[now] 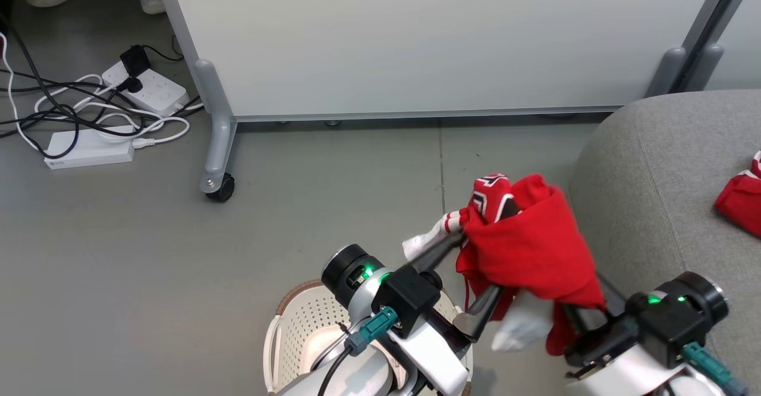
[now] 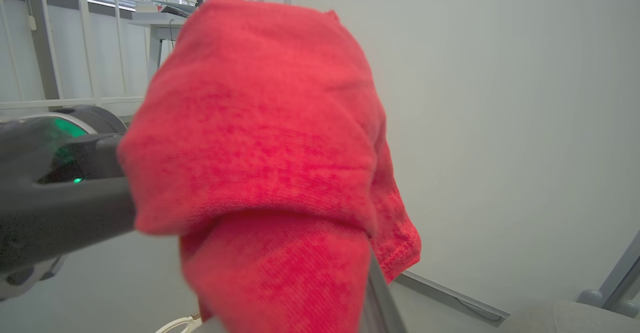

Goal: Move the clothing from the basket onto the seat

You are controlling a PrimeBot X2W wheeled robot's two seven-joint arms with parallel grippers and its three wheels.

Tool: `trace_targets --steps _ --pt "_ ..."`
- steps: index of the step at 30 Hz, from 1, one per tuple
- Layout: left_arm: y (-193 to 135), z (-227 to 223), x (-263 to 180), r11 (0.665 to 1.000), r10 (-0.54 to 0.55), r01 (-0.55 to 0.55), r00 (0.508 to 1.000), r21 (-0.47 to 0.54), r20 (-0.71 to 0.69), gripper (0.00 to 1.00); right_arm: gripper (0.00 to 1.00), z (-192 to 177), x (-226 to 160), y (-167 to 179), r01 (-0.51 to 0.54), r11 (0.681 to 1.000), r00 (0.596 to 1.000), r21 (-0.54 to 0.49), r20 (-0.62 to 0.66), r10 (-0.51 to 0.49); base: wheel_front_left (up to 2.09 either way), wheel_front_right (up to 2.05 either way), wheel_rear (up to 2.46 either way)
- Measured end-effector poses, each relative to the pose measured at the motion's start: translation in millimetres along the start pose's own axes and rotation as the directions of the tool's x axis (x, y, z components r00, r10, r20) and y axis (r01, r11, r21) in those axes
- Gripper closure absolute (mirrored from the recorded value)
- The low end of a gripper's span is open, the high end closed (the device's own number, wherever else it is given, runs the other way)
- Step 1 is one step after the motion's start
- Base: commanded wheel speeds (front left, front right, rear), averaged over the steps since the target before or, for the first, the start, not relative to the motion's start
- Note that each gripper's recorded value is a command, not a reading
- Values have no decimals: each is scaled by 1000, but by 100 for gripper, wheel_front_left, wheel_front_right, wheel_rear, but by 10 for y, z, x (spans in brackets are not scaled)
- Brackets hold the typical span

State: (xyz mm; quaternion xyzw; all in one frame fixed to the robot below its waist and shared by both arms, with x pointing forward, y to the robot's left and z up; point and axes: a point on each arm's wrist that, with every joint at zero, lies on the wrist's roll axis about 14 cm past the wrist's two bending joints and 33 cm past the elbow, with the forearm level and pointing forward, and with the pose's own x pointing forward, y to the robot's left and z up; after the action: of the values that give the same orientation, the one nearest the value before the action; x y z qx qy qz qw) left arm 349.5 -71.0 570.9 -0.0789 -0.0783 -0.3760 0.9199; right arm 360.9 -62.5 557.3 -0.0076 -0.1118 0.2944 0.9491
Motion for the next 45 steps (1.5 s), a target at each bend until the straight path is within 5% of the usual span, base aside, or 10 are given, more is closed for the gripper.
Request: trace_targets --steps 15,45 --pt "219 -302 -196 996 86 -87 993 -10 -76 0 100 29 -208 -796 253 966 967 -54 3 -253 0 0 0" --pt "94 -840 -680 996 83 -91 969 -24 -233 0 100 -431 -788 -1177 471 882 873 1 -148 -466 0 0 0"
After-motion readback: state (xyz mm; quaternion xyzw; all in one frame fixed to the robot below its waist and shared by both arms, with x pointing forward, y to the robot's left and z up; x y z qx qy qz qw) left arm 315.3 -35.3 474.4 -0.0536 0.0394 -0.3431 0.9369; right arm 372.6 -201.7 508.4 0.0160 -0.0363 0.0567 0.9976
